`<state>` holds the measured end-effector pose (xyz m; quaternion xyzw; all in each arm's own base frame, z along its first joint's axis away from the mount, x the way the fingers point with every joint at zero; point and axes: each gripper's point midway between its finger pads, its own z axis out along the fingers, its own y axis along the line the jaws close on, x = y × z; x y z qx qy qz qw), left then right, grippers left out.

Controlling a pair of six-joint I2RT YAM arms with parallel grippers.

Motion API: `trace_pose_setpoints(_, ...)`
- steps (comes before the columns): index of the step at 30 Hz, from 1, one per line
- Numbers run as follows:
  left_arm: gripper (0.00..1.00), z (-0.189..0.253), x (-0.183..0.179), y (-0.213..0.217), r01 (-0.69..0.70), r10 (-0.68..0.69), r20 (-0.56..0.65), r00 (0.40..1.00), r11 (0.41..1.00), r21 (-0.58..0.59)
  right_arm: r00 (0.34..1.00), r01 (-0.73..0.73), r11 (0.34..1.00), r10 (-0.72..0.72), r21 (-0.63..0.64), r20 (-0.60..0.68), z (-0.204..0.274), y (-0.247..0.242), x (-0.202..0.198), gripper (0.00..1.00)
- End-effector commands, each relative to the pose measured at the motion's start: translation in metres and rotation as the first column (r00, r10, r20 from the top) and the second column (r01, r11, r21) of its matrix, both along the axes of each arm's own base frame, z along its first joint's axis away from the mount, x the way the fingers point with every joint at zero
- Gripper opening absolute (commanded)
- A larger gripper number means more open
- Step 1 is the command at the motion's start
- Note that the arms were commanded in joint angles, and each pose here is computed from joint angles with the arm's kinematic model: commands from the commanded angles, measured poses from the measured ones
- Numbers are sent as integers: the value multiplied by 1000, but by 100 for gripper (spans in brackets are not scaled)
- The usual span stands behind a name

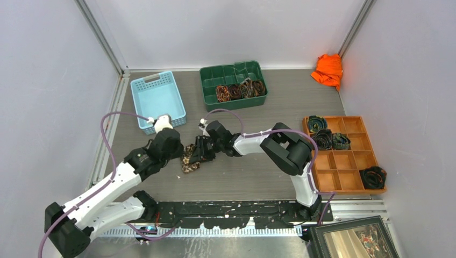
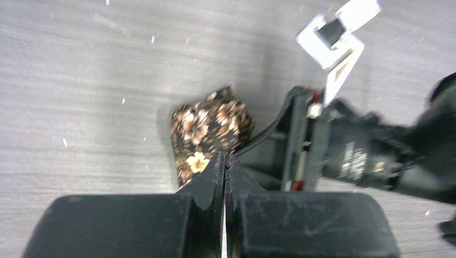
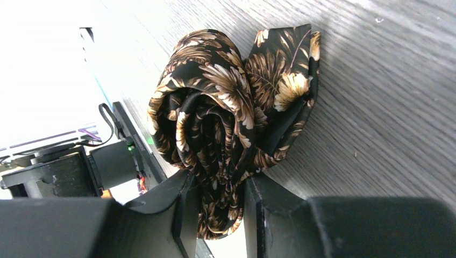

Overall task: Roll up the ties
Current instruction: Pick up the tie at the center of the board, then move the storage box to the center of the board.

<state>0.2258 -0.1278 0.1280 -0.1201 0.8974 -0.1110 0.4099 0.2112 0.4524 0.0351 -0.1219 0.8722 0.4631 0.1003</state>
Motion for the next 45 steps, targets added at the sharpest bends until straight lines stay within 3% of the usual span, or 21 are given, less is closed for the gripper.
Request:
trace_pose_setpoints(1, 0, 47, 35, -6, -18, 13, 99, 995, 999, 48, 994, 18, 999, -14, -32, 112, 20, -3, 20, 1)
trace_pose_setpoints(3, 0, 59, 59, -19, 0, -6, 116, 993, 999, 54, 989, 44, 992, -26, -119, 145, 20, -19, 29, 1)
trace_pose_setpoints(8, 0, 69, 130, -58, 54, -56, 129, 990, 998, 19, 983, 139, 973, -113, -183, 148, 19, -68, 48, 1)
trace_pose_setpoints(16, 0, 46, 231, -127, 130, -135, 117, 984, 990, 48, 970, 225, 946, -196, -233, 143, 10, -139, 56, 1)
trace_pose_setpoints(23, 0, 22, 284, -133, 45, -61, 95, 994, 986, 161, 966, 239, 947, -209, -215, 154, 16, -157, 55, 1)
trace_pose_setpoints(31, 0, 5, 303, -105, -60, 29, 105, 994, 948, 311, 964, 247, 949, -220, -196, 146, 15, -173, 56, 1)
trace_pose_setpoints(36, 0, -34, 296, -96, -33, 37, -5, 999, 927, 373, 959, 259, 948, -230, -185, 164, 23, -176, 62, 1)
trace_pose_setpoints(45, 0, -81, 230, -118, 80, -45, -153, 987, 969, 233, 914, 313, 937, -253, -153, 319, 85, -193, 76, 1)
